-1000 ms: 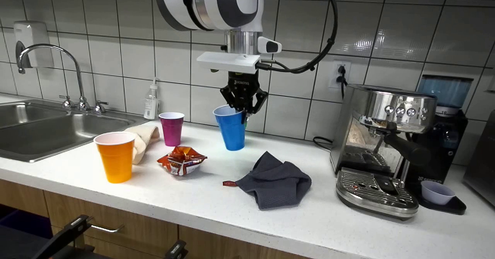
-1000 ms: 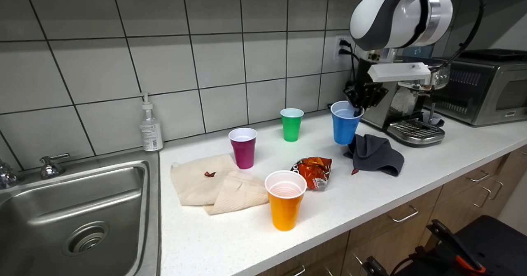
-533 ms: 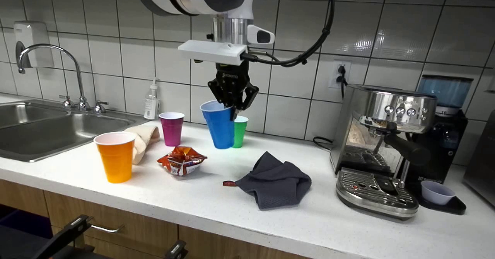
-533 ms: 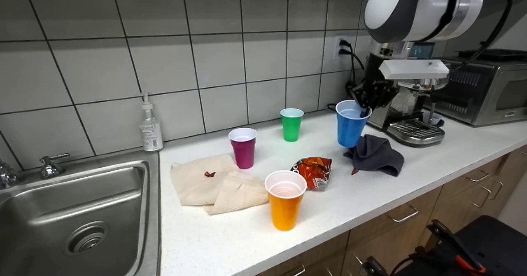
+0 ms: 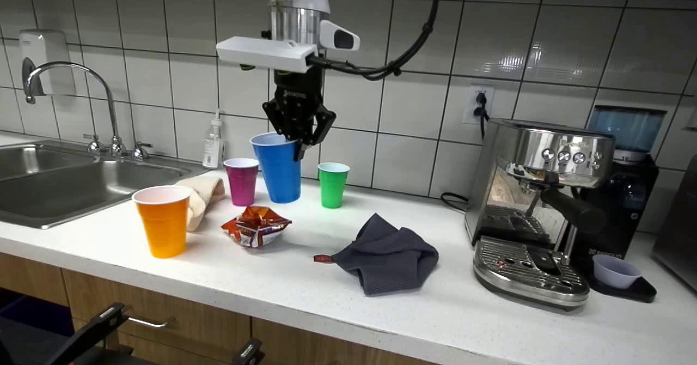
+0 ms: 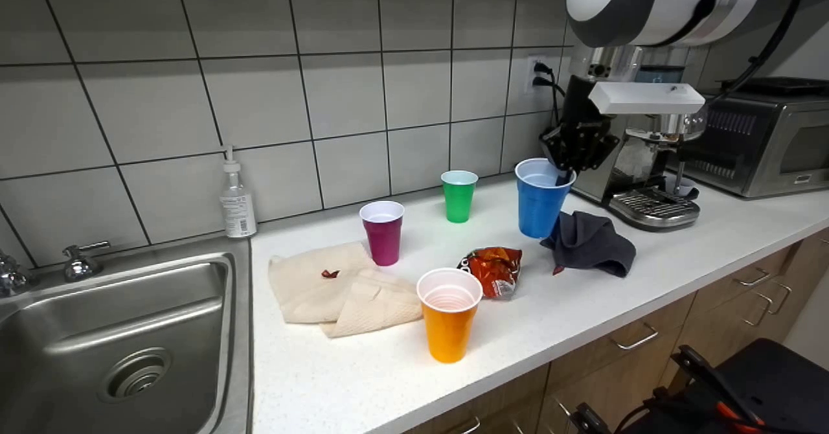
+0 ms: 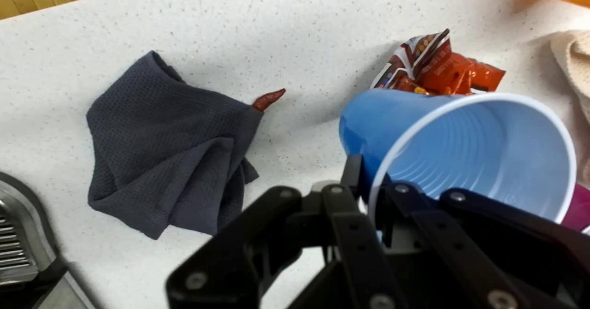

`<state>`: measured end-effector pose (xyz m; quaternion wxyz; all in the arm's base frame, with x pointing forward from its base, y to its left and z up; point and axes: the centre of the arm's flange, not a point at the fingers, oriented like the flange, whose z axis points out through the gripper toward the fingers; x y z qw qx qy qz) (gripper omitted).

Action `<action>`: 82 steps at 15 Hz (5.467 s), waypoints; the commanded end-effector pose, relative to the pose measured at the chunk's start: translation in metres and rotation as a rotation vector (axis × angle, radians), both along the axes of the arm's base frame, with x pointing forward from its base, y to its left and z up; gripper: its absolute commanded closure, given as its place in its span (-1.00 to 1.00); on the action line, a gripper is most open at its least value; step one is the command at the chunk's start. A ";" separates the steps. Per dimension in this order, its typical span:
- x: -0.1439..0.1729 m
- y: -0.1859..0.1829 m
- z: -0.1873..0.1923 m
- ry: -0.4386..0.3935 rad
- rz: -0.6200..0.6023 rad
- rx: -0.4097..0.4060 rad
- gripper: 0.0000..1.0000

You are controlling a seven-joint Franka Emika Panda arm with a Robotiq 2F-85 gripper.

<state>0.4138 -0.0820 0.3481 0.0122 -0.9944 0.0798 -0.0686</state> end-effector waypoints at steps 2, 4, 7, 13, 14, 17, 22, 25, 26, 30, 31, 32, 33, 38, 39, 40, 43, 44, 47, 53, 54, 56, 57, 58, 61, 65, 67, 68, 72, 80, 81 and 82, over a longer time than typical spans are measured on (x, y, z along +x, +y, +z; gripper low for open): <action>-0.001 0.036 0.018 0.009 0.026 0.050 0.97; 0.002 0.050 0.019 0.020 0.048 0.070 0.97; 0.008 0.067 0.025 0.035 0.070 0.078 0.97; 0.012 0.082 0.038 0.068 0.127 0.067 0.97; 0.011 0.085 0.039 0.069 0.131 0.062 0.97; 0.010 0.095 0.039 0.080 0.152 0.058 0.97; 0.008 0.115 0.040 0.080 0.197 0.049 0.97; 0.000 0.129 0.040 0.096 0.238 0.049 0.97; -0.003 0.134 0.040 0.101 0.251 0.047 0.97; -0.004 0.148 0.040 0.114 0.287 0.047 0.97; -0.003 0.150 0.039 0.119 0.291 0.045 0.97; -0.003 0.152 0.037 0.138 0.302 0.047 0.97; -0.004 0.154 0.036 0.145 0.308 0.044 0.97; -0.009 0.169 0.031 0.168 0.337 0.045 0.97; -0.009 0.170 0.030 0.174 0.341 0.047 0.97; -0.010 0.172 0.029 0.177 0.344 0.048 0.97; -0.011 0.178 0.024 0.187 0.352 0.051 0.97; -0.011 0.179 0.022 0.180 0.358 0.049 0.97; -0.010 0.184 0.015 0.197 0.372 0.062 0.97; -0.005 0.190 0.003 0.214 0.370 0.087 0.97; -0.004 0.190 0.001 0.223 0.371 0.091 0.97; -0.002 0.189 -0.001 0.219 0.368 0.098 0.97; -0.001 0.189 -0.002 0.217 0.368 0.100 0.97; 0.001 0.190 -0.003 0.216 0.367 0.102 0.97; 0.006 0.189 -0.005 0.211 0.368 0.112 0.97; 0.012 0.189 -0.009 0.200 0.361 0.113 0.97; 0.015 0.189 -0.012 0.196 0.360 0.108 0.97; 0.016 0.188 -0.014 0.192 0.359 0.108 0.97; 0.024 0.187 -0.022 0.184 0.344 0.115 0.97; 0.025 0.181 -0.041 0.207 0.336 0.105 0.97; 0.024 0.182 -0.044 0.210 0.337 0.103 0.97; 0.023 0.182 -0.046 0.213 0.339 0.101 0.97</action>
